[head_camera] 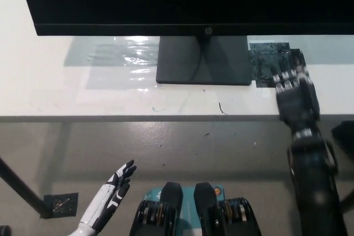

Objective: The monitor is being placed at the center of the desk and the robot uses its right hand to grab on the right side of the monitor and tilt the angle of the montior sideways.

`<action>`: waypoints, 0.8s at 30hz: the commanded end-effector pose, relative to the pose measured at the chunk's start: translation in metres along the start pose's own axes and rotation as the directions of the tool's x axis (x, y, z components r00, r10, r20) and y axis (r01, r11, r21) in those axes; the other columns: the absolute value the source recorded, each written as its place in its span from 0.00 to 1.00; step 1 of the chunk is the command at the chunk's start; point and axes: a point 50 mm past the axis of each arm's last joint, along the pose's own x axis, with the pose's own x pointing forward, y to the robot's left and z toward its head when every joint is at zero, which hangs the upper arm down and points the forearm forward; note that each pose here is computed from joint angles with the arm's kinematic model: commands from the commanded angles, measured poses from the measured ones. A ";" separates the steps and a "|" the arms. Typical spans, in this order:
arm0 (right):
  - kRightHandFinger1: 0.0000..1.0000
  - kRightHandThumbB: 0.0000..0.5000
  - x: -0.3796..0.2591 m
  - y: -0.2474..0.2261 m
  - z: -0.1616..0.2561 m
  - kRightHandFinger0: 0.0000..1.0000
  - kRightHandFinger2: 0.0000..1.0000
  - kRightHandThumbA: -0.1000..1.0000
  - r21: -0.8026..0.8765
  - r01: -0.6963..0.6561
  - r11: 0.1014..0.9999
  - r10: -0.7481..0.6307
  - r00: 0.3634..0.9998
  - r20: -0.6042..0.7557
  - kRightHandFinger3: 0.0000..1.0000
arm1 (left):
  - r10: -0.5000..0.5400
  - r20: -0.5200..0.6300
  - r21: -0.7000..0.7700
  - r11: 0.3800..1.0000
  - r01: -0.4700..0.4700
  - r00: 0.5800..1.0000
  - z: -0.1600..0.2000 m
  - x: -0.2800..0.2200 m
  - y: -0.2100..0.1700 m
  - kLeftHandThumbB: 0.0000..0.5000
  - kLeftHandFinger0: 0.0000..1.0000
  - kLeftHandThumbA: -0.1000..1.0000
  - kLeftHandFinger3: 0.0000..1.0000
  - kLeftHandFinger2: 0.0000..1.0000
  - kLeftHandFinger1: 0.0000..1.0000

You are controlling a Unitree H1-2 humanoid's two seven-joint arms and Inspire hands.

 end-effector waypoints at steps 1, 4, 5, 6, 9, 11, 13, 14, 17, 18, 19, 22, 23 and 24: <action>1.00 0.76 -0.056 0.071 0.043 1.00 1.00 1.00 -0.112 -0.351 0.930 0.352 0.936 -0.008 1.00 | 0.008 0.083 0.032 0.999 -0.010 0.996 0.013 0.009 0.012 0.65 1.00 1.00 1.00 1.00 1.00; 1.00 0.82 -0.110 0.069 0.046 1.00 1.00 1.00 -0.335 -0.371 0.866 0.405 0.913 0.038 1.00 | 0.000 0.086 0.040 0.999 -0.003 0.996 0.014 0.011 0.012 0.65 1.00 1.00 1.00 1.00 1.00; 1.00 0.79 -0.119 0.069 0.045 1.00 1.00 1.00 -0.380 -0.369 0.848 0.416 0.908 0.049 1.00 | -0.001 0.086 0.041 0.999 -0.002 0.996 0.014 0.011 0.012 0.65 1.00 1.00 1.00 1.00 1.00; 1.00 0.79 -0.127 0.069 0.044 1.00 1.00 1.00 -0.430 -0.371 0.823 0.434 0.899 0.054 1.00 | -0.002 0.085 0.040 0.999 -0.002 0.996 0.014 0.011 0.012 0.65 1.00 1.00 1.00 1.00 1.00; 1.00 0.74 -0.152 0.070 0.036 1.00 1.00 1.00 -0.570 -0.390 0.723 0.507 0.860 0.055 1.00 | -0.004 0.085 0.040 0.999 0.001 0.996 0.014 0.011 0.012 0.63 1.00 1.00 1.00 1.00 1.00; 1.00 0.74 -0.171 0.074 0.029 1.00 1.00 1.00 -0.661 -0.371 0.652 0.537 0.842 0.058 1.00 | -0.007 0.083 0.046 0.999 0.003 0.997 0.013 0.011 0.012 0.64 1.00 1.00 1.00 1.00 1.00; 1.00 0.74 -0.172 0.075 0.029 1.00 1.00 1.00 -0.663 -0.369 0.651 0.535 0.843 0.056 1.00 | -0.008 0.083 0.047 0.999 0.004 0.997 0.013 0.011 0.012 0.64 1.00 1.00 1.00 1.00 1.00; 1.00 0.74 -0.173 0.075 0.029 1.00 1.00 1.00 -0.664 -0.368 0.650 0.534 0.844 0.055 1.00 | -0.008 0.083 0.047 0.999 0.004 0.997 0.013 0.011 0.012 0.64 1.00 1.00 1.00 1.00 1.00; 1.00 0.63 -0.206 0.095 0.014 1.00 1.00 1.00 -0.794 -0.361 0.490 0.655 0.753 0.061 1.00 | -0.009 0.083 0.044 0.999 0.006 0.996 0.013 0.012 0.012 0.63 1.00 1.00 1.00 1.00 1.00; 1.00 0.60 -0.211 0.098 0.014 1.00 1.00 1.00 -0.807 -0.367 0.463 0.664 0.747 0.042 1.00 | -0.010 0.085 0.045 0.999 0.006 0.996 0.014 0.012 0.012 0.62 1.00 1.00 1.00 1.00 1.00; 1.00 0.59 -0.211 0.098 0.013 1.00 1.00 1.00 -0.808 -0.366 0.462 0.663 0.747 0.041 1.00 | -0.010 0.085 0.045 0.999 0.006 0.996 0.014 0.012 0.012 0.62 1.00 1.00 1.00 1.00 1.00; 1.00 0.59 -0.219 0.106 0.006 1.00 1.00 1.00 -0.862 -0.352 0.364 0.662 0.749 -0.026 1.00 | -0.008 0.087 0.053 0.999 0.004 0.996 0.014 0.014 0.013 0.66 1.00 1.00 1.00 1.00 1.00; 1.00 0.57 -0.218 0.104 0.003 1.00 1.00 1.00 -0.874 -0.347 0.339 0.650 0.758 -0.049 1.00 | -0.008 0.087 0.052 0.999 0.004 0.996 0.014 0.013 0.013 0.67 1.00 1.00 1.00 1.00 1.00; 1.00 0.55 -0.216 0.100 0.001 1.00 1.00 1.00 -0.893 -0.336 0.298 0.634 0.769 -0.078 1.00 | -0.009 0.089 0.052 0.999 0.004 0.996 0.015 0.013 0.013 0.67 1.00 1.00 1.00 1.00 1.00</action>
